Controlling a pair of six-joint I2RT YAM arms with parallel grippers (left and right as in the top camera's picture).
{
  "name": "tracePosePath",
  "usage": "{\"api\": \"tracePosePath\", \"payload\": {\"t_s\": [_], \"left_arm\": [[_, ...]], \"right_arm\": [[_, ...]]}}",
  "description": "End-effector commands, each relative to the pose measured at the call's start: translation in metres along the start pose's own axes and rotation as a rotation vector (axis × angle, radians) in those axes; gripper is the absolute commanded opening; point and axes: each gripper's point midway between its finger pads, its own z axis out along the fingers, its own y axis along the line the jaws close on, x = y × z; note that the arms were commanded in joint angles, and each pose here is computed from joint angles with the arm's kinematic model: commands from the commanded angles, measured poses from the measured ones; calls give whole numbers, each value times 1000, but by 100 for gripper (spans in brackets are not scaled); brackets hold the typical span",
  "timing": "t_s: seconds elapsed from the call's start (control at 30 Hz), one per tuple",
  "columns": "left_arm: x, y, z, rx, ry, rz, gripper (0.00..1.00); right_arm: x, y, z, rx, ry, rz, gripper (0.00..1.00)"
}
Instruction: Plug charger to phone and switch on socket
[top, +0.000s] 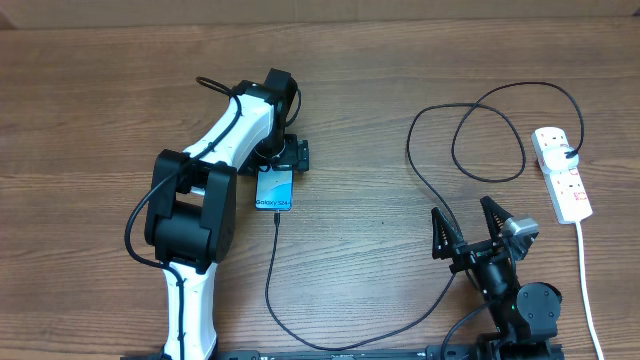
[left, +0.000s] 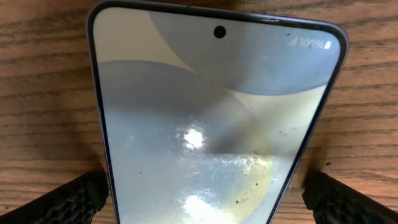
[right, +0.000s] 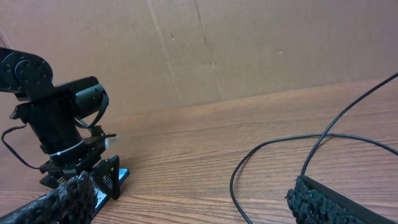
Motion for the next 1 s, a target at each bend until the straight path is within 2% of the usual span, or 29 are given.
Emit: {"api": "tracePosePath", "payload": {"t_s": [0.0,0.73,0.97], "left_arm": [[11,12,26,-68,49,-13,100],[13,12,25,-69,57,-13,100],[20,-1,23,22,104,-24,100]], "right_arm": [[1,0,0,-4,-4,2,100],[1,0,0,-4,-4,2,100],[1,0,0,-4,-4,2,100]]}}
